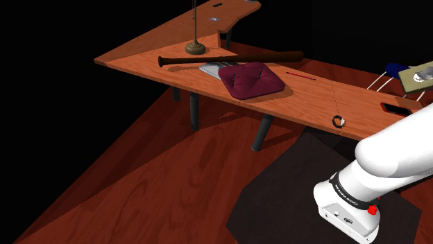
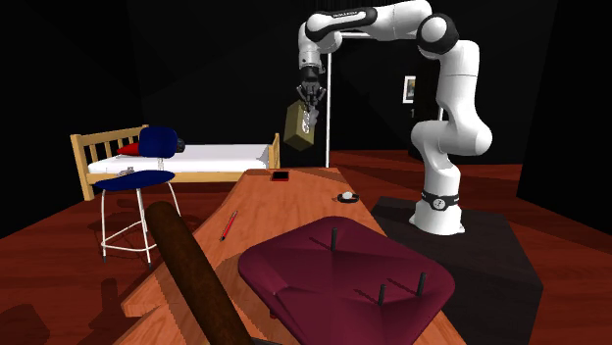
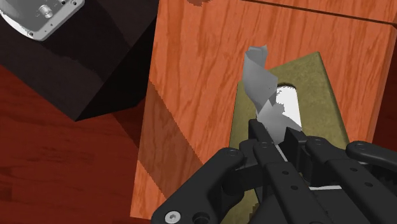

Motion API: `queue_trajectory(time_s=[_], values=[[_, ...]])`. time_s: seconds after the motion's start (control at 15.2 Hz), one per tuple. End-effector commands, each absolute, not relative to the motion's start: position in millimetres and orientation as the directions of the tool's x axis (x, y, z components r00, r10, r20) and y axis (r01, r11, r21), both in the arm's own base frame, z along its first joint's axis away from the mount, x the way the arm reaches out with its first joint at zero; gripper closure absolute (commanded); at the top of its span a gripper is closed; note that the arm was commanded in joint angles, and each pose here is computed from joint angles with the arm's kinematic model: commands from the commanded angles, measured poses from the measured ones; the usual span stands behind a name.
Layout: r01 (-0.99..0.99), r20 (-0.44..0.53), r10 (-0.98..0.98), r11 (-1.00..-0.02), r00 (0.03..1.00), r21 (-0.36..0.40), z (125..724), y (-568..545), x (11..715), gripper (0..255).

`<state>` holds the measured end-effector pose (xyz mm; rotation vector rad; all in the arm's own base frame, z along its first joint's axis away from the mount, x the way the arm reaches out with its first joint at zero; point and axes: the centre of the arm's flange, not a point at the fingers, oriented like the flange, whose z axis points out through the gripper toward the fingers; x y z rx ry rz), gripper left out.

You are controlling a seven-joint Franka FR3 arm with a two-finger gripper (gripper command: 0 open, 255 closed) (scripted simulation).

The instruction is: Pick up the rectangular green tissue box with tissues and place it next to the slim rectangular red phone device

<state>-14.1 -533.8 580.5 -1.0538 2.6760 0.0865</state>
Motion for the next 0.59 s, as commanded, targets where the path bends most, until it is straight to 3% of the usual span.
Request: queue_trajectory(time_s=[0.0, 0.53], values=[[-0.677, -0.264, -0.662, 0.735, -0.702, -0.041, 569, -534, -14, 255], [-0.677, -0.264, -0.662, 0.735, -0.702, -0.041, 527, -534, -14, 255]])
